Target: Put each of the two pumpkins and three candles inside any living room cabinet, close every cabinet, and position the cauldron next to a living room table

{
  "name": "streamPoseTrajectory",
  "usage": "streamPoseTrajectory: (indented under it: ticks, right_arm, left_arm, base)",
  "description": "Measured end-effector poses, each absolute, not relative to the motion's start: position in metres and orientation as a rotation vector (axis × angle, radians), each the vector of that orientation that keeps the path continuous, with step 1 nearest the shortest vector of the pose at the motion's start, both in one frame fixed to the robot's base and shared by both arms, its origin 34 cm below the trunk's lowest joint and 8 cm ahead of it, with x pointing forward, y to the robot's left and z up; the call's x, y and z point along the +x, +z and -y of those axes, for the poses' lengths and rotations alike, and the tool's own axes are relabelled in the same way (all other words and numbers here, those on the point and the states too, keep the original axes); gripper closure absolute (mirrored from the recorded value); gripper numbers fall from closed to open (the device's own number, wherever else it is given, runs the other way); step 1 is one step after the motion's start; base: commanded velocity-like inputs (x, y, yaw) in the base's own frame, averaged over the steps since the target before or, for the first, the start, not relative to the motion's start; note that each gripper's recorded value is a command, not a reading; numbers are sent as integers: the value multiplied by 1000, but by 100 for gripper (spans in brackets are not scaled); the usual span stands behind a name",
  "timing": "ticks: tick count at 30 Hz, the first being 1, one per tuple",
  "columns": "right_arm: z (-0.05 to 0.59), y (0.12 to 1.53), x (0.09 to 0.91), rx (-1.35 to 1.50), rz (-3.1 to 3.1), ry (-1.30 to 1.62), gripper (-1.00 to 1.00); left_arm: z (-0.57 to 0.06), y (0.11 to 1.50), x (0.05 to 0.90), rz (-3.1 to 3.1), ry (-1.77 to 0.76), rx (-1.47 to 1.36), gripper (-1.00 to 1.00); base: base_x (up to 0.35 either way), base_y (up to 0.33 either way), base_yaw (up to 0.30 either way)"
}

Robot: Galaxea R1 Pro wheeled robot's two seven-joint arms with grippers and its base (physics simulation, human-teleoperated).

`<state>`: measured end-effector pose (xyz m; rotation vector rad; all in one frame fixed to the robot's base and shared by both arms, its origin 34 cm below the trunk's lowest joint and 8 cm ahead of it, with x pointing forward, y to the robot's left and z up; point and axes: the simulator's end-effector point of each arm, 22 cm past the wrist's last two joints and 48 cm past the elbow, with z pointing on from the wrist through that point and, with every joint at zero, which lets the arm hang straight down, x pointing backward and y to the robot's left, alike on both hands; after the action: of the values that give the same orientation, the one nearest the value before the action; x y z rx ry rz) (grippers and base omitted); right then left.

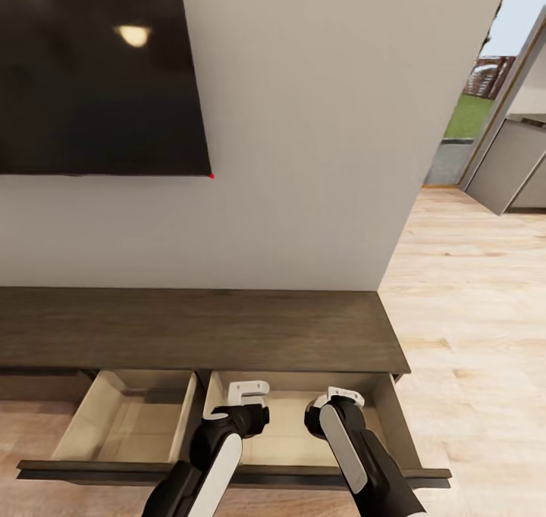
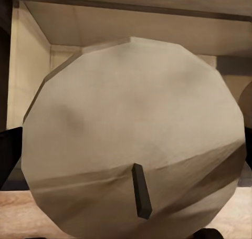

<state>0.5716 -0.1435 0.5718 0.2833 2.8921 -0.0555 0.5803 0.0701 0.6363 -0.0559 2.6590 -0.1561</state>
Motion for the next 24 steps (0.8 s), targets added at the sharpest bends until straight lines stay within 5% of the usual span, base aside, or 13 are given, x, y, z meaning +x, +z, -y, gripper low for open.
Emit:
streamPoseTrajectory:
  ticks: [24]
  right_arm:
    - [114, 527, 571, 176, -2829, -52, 100]
  left_arm:
    - [-73, 578, 571, -2672, -138, -72, 100]
  base:
    - [0, 0, 0]
